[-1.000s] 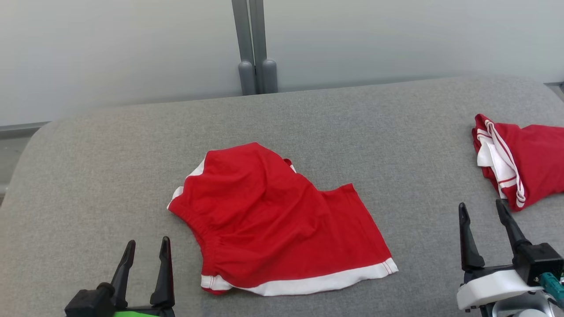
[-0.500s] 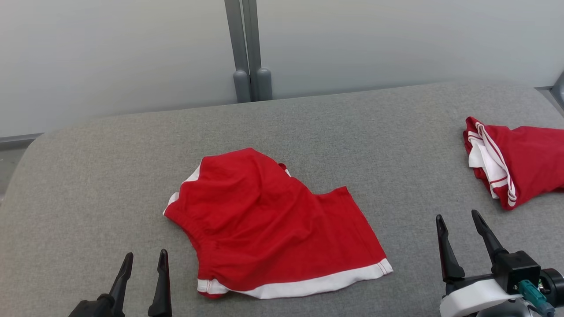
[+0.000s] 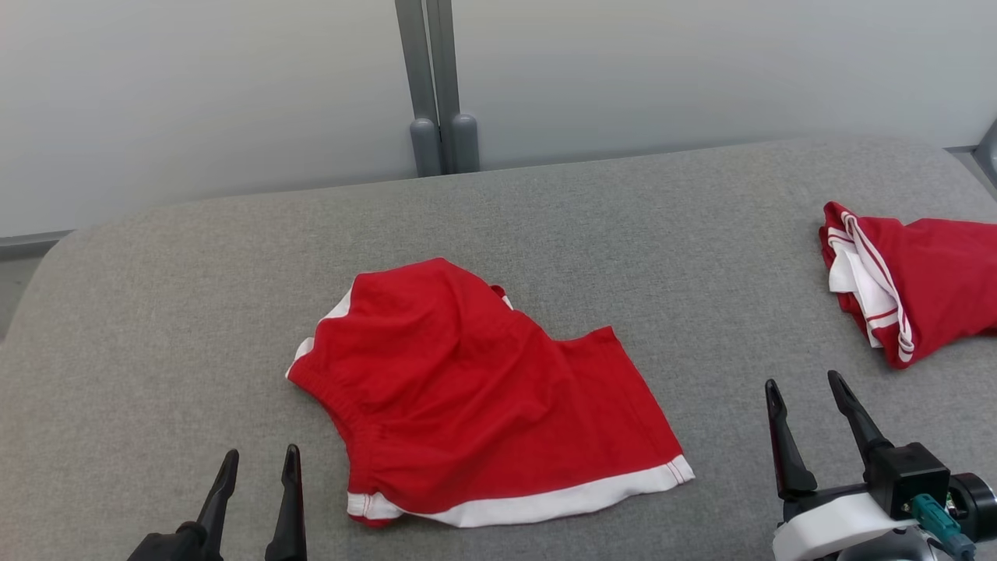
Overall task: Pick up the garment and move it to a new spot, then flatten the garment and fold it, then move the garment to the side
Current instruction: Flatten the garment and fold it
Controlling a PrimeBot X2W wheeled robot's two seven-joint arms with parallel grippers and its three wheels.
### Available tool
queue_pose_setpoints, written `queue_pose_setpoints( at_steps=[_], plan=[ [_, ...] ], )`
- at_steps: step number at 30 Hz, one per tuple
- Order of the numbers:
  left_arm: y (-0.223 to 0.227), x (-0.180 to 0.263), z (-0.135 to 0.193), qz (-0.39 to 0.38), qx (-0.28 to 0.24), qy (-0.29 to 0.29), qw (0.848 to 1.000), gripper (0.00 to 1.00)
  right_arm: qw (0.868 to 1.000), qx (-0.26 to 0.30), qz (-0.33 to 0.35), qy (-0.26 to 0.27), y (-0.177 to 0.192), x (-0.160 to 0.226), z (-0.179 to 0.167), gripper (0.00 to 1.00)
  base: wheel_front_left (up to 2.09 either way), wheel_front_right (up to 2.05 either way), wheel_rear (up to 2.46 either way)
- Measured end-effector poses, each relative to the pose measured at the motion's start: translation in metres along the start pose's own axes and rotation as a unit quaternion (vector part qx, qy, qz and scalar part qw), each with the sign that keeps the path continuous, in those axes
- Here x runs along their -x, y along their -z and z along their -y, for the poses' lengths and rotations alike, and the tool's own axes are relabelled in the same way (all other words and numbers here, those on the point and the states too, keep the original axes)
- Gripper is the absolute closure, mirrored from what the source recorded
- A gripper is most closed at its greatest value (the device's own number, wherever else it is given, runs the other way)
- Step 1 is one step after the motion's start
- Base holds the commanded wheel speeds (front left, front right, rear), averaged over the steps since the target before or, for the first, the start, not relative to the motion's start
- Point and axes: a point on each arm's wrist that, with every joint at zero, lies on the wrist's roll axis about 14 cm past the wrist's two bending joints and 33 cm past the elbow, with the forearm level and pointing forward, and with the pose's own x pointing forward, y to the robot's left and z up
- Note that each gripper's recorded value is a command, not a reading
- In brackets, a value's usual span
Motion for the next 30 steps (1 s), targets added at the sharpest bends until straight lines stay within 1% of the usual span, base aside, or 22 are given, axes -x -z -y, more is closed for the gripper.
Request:
queue_pose_setpoints(
  at_steps=[20,23,24,26,28,30],
  plan=[
    [0.001,-0.002,0.000,-0.003,0.000,0.002,1.000,0.00,1.000,0.000,0.001,-0.002,0.000,-0.003,-0.002,0.00,0.00,0.00,0.00],
    [-0.004,-0.004,0.000,0.005,0.004,0.003,1.000,0.00,1.000,-0.017,0.013,-0.007,-0.007,-0.006,-0.006,0.00,0.00,0.00,0.00],
    [0.001,-0.004,0.004,-0.003,0.008,0.013,1.000,0.00,1.000,-0.026,0.006,-0.010,-0.002,-0.006,-0.009,0.00,0.00,0.00,0.00],
    [0.014,-0.001,0.014,-0.031,0.006,0.038,0.999,0.00,0.998,-0.027,-0.040,-0.036,0.025,-0.001,-0.026,0.00,0.00,0.00,0.00],
    [0.025,0.000,0.016,-0.059,0.002,0.054,0.997,0.00,0.993,-0.028,-0.090,-0.072,0.049,0.005,-0.047,0.00,0.00,0.00,0.00],
    [0.036,0.001,0.020,-0.092,-0.001,0.069,0.993,0.00,0.987,-0.026,-0.124,-0.095,0.063,0.005,-0.058,0.00,0.00,0.00,0.00]
  ],
)
